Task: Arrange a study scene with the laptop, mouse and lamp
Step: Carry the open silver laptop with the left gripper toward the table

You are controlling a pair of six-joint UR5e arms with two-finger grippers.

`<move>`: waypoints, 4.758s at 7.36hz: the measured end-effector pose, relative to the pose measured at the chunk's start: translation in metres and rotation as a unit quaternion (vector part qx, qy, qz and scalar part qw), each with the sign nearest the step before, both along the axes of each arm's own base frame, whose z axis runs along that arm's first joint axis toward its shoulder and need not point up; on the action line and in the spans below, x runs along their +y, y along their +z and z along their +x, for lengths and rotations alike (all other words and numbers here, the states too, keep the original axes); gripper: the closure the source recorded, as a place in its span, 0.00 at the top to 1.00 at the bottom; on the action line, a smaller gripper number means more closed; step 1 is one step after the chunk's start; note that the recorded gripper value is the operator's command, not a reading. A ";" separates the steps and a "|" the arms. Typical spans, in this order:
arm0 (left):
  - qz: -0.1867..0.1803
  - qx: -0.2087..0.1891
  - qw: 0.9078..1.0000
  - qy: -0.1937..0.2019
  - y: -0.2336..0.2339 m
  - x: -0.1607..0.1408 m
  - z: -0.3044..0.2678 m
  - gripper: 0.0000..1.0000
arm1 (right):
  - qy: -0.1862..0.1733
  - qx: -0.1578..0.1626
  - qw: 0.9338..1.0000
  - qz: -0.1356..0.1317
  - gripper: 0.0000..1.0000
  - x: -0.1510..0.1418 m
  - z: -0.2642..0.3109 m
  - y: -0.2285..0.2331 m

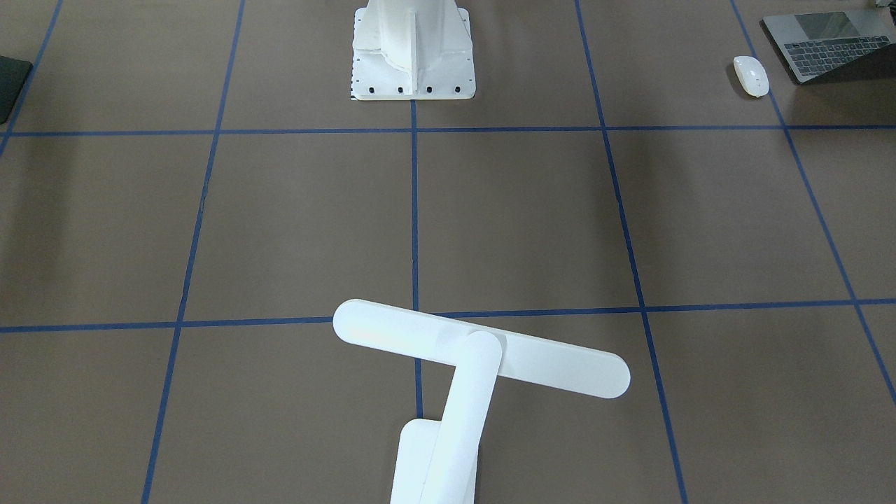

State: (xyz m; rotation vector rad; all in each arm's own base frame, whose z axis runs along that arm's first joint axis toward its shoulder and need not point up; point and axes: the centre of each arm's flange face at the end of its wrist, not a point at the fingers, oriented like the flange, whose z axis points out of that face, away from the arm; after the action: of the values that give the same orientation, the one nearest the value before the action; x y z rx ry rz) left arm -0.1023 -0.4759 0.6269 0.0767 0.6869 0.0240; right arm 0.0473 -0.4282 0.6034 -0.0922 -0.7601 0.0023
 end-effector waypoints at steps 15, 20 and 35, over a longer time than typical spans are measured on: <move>-0.471 0.046 0.719 -0.508 0.142 0.309 -0.091 1.00 | 0.009 -0.069 0.998 -0.004 0.99 -0.005 -0.010 -0.011; -0.498 0.044 0.707 -0.501 0.170 0.323 -0.081 1.00 | 0.008 -0.071 0.997 0.003 0.99 -0.005 -0.010 -0.018; -0.503 0.047 0.708 -0.494 0.194 0.326 -0.077 0.18 | 0.008 -0.071 0.997 0.004 0.99 -0.003 -0.010 -0.019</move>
State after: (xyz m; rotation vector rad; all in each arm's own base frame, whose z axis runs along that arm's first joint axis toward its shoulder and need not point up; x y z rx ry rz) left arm -0.1794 -0.1499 0.8211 -0.6297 0.6076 -1.4114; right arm 0.0376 -0.4314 0.5846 -0.0795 -0.9025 0.0074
